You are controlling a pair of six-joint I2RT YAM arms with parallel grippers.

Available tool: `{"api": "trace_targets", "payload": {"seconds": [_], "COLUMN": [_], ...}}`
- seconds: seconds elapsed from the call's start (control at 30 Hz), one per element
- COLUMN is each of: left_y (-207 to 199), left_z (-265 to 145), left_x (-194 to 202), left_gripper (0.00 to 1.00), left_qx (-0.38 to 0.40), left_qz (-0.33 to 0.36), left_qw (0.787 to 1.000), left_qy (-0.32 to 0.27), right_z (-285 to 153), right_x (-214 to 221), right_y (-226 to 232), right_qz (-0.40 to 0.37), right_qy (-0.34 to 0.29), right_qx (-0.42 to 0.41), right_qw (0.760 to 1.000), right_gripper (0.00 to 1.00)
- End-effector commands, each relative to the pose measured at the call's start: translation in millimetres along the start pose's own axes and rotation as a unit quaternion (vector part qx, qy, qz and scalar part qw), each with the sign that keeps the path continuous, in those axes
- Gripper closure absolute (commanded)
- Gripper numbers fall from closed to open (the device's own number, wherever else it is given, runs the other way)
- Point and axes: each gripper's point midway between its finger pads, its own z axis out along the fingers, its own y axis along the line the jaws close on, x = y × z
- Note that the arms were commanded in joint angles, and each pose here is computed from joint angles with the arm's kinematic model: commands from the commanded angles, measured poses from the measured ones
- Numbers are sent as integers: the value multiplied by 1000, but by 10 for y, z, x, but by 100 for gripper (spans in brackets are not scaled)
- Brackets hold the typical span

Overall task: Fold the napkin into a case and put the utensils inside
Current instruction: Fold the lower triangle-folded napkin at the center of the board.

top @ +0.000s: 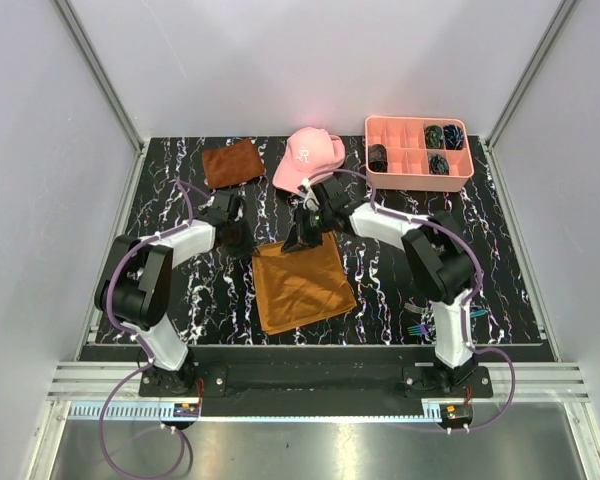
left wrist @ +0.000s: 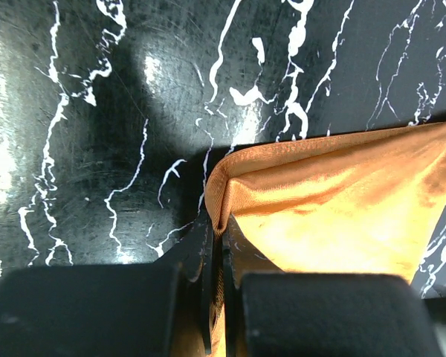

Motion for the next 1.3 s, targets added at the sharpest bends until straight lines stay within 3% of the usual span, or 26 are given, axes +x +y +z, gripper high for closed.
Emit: {"api": "trace_targets", "payload": {"seconds": [0.0, 0.17, 0.5, 0.77, 0.9, 0.93, 1.03, 1.27], "left_y": [-118, -100, -193, -151, -144, -140, -137, -165], "left_z": [17, 13, -23, -25, -36, -34, -17, -8], "left_x": [-9, 12, 29, 116, 96, 99, 116, 131], "left_gripper": [100, 100, 100, 100, 100, 100, 100, 100], "left_qx": [36, 35, 59, 60, 57, 56, 56, 65], "left_qz": [-5, -5, -8, -17, -22, -26, -31, -39], "left_qw": [999, 999, 998, 998, 998, 998, 998, 997], "left_qy": [1, 4, 9, 16, 9, 9, 13, 17], "right_z": [167, 308, 620, 608, 237, 172, -99, -194], "right_x": [-195, -297, -451, -514, -420, -405, -191, 881], "right_y": [-60, -87, -281, -349, -192, -167, -110, 36], "right_qz": [-6, 0, 9, 9, -16, -27, -57, -148], "right_qy": [5, 7, 8, 4, -10, -18, -11, 55], "right_qx": [9, 8, 16, 33, 66, 83, 130, 232], "right_qw": [1000, 1000, 1000, 999, 998, 996, 990, 960], "right_gripper": [88, 94, 96, 90, 76, 66, 55, 39]}}
